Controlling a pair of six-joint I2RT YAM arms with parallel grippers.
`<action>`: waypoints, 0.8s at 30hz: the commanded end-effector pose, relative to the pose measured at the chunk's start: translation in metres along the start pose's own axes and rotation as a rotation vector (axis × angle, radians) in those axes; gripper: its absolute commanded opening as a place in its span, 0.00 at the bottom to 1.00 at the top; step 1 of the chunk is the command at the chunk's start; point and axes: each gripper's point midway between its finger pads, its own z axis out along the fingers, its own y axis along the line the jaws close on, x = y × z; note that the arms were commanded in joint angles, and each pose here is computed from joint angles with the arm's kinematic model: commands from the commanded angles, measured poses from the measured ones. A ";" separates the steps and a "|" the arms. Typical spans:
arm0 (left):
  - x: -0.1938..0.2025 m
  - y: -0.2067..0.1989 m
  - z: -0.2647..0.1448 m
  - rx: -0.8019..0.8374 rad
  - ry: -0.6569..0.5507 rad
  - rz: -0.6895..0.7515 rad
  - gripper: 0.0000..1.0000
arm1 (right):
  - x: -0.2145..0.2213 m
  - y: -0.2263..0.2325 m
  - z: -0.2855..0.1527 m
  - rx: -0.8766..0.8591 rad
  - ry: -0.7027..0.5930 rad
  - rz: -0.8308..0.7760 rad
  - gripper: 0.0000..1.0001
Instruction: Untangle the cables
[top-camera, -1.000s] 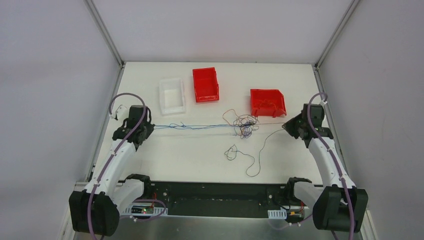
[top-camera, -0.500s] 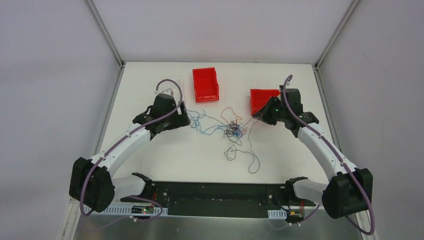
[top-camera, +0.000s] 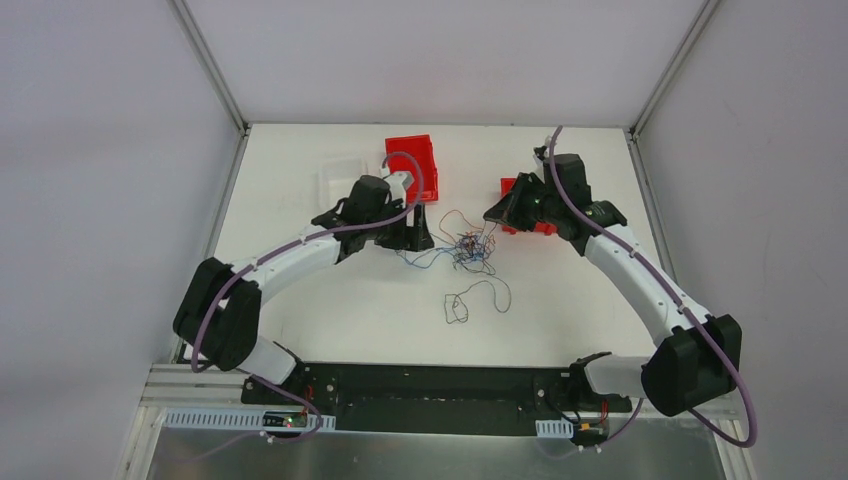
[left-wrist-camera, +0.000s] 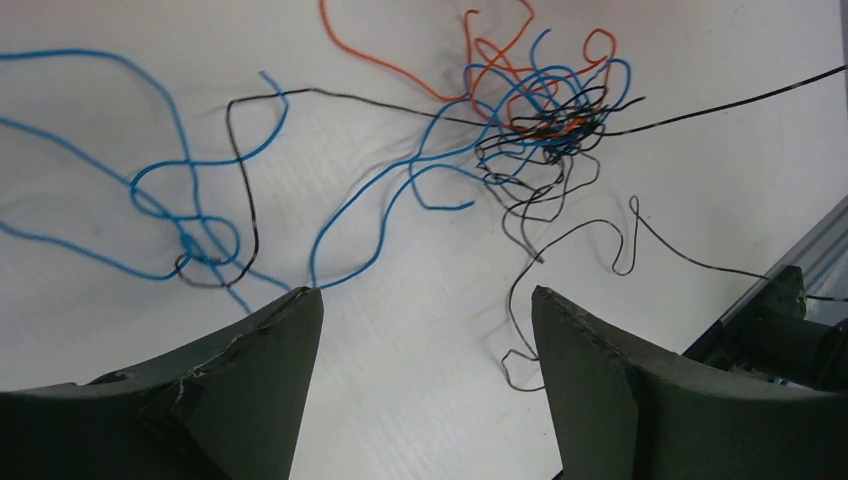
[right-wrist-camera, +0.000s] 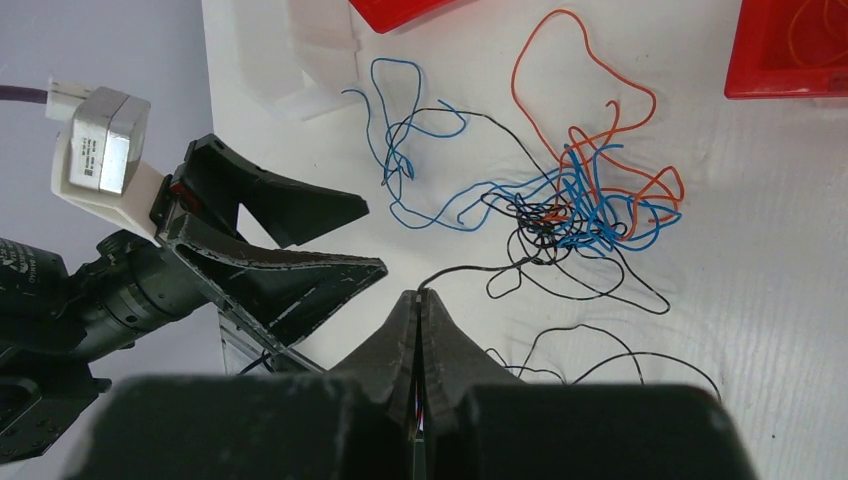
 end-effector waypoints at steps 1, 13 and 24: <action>-0.029 -0.050 0.018 0.156 -0.054 0.132 0.77 | -0.003 0.016 -0.004 -0.056 0.002 0.003 0.00; -0.023 -0.065 0.089 0.175 0.029 0.293 0.69 | -0.004 0.028 -0.005 -0.105 0.011 0.029 0.00; -0.023 -0.075 0.112 0.219 0.051 0.209 0.55 | 0.002 0.021 -0.001 -0.100 0.024 0.036 0.00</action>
